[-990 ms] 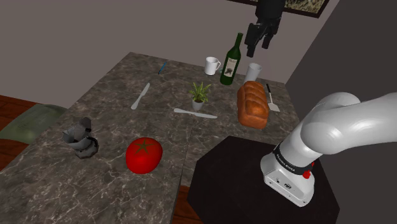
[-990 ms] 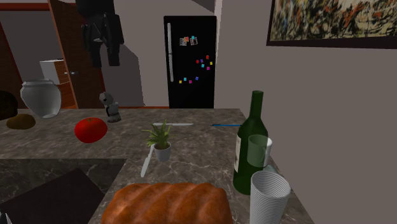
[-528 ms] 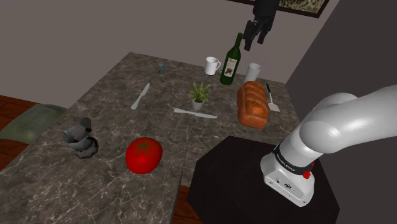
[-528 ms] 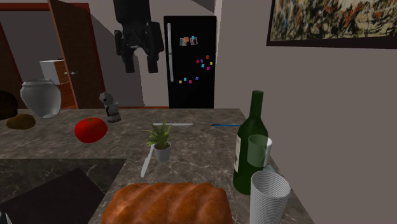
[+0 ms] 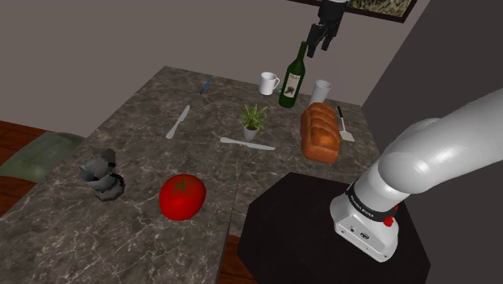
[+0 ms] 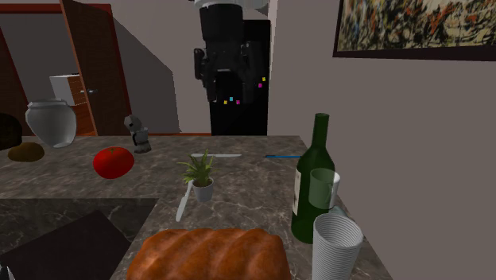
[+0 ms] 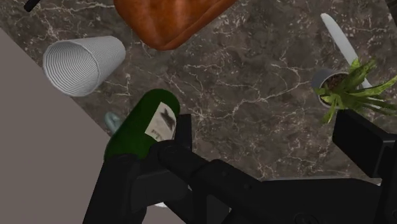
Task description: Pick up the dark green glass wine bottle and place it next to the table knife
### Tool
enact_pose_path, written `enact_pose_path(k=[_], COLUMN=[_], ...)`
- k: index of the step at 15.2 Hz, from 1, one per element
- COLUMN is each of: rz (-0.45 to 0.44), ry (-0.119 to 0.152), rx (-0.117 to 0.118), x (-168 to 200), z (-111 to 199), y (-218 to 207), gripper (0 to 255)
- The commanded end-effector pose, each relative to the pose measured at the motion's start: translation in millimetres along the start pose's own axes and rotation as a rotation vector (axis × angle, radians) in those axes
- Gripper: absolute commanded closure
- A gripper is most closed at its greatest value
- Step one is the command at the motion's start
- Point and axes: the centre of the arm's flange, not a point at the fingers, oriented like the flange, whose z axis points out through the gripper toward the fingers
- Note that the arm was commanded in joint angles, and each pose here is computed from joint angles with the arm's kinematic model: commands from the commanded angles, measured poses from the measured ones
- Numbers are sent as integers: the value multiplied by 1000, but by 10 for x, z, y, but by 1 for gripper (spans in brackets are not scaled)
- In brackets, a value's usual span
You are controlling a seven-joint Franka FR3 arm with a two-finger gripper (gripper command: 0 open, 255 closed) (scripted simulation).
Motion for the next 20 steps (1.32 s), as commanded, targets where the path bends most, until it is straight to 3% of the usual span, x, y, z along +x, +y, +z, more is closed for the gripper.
enact_pose_path(k=[1, 13, 20], rz=[-7, -41, -41], ry=[14, 95, 97], rx=[3, 32, 33], x=[163, 1040, 1095], z=[42, 376, 700], y=[217, 1449, 1470], gripper=[0, 0, 0])
